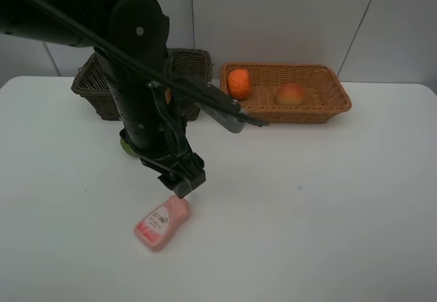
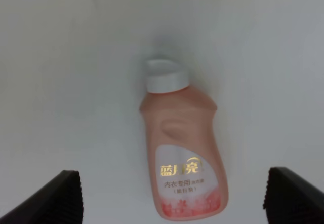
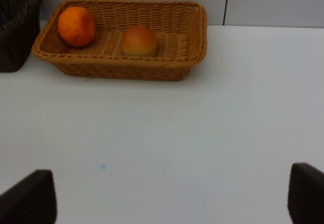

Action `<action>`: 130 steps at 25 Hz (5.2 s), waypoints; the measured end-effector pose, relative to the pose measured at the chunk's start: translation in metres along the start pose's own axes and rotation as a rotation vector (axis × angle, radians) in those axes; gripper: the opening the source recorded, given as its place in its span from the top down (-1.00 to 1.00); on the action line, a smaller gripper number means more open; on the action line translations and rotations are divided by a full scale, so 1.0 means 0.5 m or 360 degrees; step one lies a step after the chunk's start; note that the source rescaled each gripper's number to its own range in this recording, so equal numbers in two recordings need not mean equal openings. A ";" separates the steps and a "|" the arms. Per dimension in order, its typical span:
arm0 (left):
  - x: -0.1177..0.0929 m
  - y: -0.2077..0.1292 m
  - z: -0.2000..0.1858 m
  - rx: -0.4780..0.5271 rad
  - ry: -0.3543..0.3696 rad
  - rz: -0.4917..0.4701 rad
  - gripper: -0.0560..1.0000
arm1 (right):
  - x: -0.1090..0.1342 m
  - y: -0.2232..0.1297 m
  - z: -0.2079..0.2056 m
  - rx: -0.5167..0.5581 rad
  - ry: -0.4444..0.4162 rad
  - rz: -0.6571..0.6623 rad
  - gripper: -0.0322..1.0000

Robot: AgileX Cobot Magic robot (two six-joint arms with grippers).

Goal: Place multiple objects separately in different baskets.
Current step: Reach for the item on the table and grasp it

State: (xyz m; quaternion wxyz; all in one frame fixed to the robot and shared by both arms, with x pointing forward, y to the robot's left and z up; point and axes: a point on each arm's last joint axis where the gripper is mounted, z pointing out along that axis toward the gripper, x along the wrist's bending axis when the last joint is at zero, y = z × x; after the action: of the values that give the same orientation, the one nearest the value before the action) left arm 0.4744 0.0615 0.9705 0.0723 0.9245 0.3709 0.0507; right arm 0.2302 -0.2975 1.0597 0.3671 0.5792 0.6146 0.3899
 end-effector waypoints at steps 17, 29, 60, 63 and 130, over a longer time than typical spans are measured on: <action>-0.011 0.000 0.095 0.0200 -0.0044 -0.0322 -0.89 | 0.000 0.000 0.000 0.0000 0.0000 0.0000 -0.94; -0.013 -0.025 0.132 0.0190 -0.0040 -0.0413 -0.89 | 0.000 0.000 0.000 0.0000 0.0000 0.0000 -0.94; -0.013 -0.038 0.180 0.0330 -0.0012 -0.0328 -0.89 | 0.000 0.000 0.000 0.0000 0.0000 0.0000 -0.94; -0.013 -0.038 0.180 0.0330 -0.0015 -0.0301 -0.89 | 0.000 0.000 0.000 0.0000 0.0000 0.0000 -0.94; -0.002 -0.028 0.128 0.0207 -0.0029 -0.0272 -0.03 | 0.000 0.000 0.000 0.0000 0.0000 0.0000 -0.94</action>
State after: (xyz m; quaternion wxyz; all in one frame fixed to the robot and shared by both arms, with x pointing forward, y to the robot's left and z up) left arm 0.4735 0.0646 0.9051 0.0196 0.8926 0.4502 0.0117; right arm 0.2302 -0.2975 1.0597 0.3671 0.5792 0.6146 0.3899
